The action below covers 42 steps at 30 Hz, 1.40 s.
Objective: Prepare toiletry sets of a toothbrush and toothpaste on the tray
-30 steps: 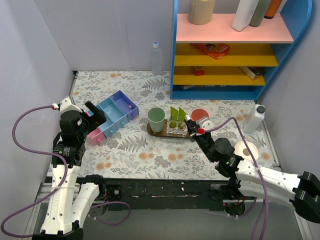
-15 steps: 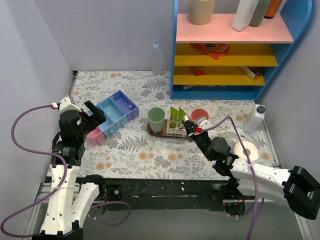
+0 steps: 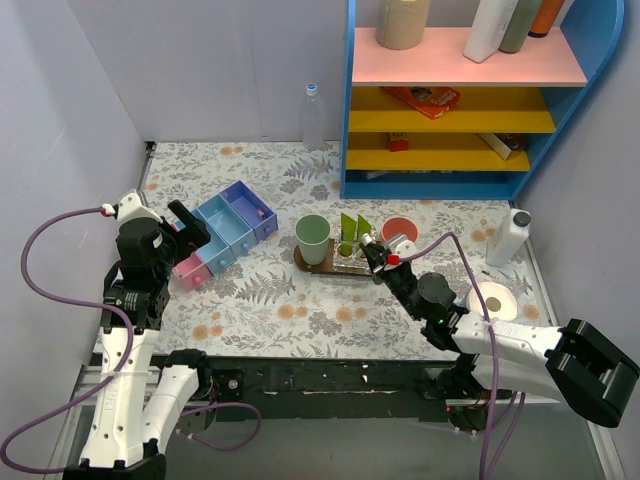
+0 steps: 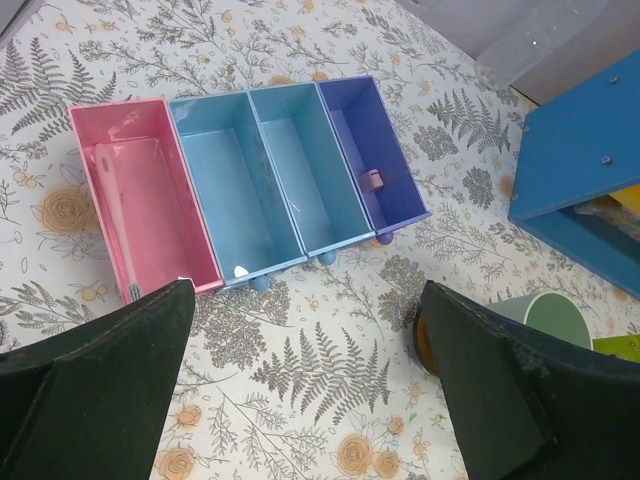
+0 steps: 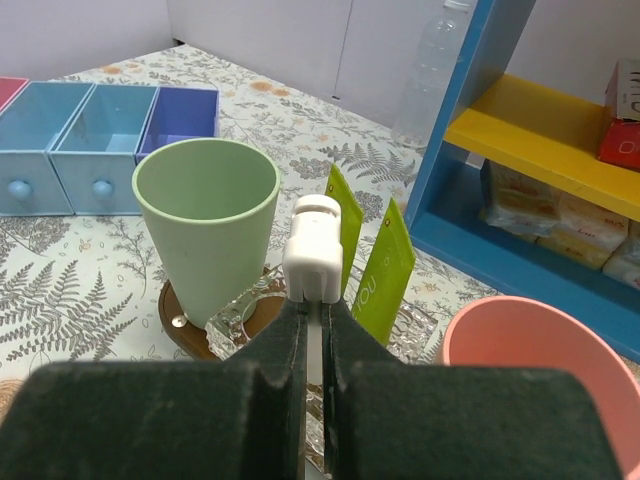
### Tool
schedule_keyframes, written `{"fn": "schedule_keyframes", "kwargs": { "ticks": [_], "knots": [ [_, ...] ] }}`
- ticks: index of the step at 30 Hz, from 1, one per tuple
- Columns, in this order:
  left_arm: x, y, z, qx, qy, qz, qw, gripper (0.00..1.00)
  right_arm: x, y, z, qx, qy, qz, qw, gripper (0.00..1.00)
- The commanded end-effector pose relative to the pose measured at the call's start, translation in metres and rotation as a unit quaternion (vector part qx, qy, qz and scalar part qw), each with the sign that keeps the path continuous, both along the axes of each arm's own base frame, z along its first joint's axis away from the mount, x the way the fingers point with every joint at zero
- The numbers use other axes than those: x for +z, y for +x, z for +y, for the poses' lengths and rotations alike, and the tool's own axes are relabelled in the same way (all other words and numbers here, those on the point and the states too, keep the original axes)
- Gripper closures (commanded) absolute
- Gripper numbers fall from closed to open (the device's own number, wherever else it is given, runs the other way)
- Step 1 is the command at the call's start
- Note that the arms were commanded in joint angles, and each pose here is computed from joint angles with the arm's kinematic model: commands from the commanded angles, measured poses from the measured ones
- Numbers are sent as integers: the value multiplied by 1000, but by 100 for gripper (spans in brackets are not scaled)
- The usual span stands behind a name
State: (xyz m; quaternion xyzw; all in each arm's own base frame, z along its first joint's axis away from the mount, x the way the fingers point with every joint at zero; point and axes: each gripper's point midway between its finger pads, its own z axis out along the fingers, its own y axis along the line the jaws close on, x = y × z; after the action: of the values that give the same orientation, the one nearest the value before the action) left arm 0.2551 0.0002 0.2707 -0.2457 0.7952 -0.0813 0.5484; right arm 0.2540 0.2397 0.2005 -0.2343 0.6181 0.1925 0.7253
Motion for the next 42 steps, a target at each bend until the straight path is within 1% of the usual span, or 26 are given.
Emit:
{"fn": "schedule_keyframes", "kwargs": {
  "ticks": [1, 14, 26, 27, 28, 30, 31, 33, 34, 35, 37, 42],
  "knots": [
    [16, -1, 5, 8, 14, -13, 1000, 2, 17, 2, 2, 3, 29, -29, 999, 99],
    [18, 1, 7, 8, 23, -12, 1000, 2, -2, 5, 12, 13, 8, -21, 1000, 99],
    [16, 2, 7, 6, 27, -9, 1000, 2, -11, 4, 8, 10, -5, -11, 1000, 98],
    [17, 1, 7, 6, 27, -11, 1000, 2, -12, 4, 8, 10, -6, -10, 1000, 96],
    [16, 1, 7, 6, 27, -10, 1000, 2, -12, 3, 8, 10, -6, -10, 1000, 92],
    [15, 1, 7, 6, 27, -10, 1000, 2, -12, 2, 7, 10, -9, -10, 1000, 86],
    [15, 1, 7, 5, 27, -9, 1000, 2, -13, 2, 6, 11, -12, -10, 1000, 81],
    [14, 1, 6, 5, 25, -10, 1000, 2, -12, 1, 5, 12, -13, -11, 1000, 75],
    [14, 1, 6, 5, 26, -10, 1000, 2, -12, 0, 5, 13, -14, -10, 1000, 69],
    [14, 1, 6, 5, 26, -10, 1000, 2, -9, 0, 5, 13, -12, -13, 1000, 66],
    [14, 1, 6, 4, 25, -10, 1000, 2, -11, -1, 4, 14, -17, -12, 1000, 61],
    [13, 1, 5, 3, 23, -11, 1000, 2, -11, -3, 3, 17, -20, -12, 1000, 54]
  ]
}}
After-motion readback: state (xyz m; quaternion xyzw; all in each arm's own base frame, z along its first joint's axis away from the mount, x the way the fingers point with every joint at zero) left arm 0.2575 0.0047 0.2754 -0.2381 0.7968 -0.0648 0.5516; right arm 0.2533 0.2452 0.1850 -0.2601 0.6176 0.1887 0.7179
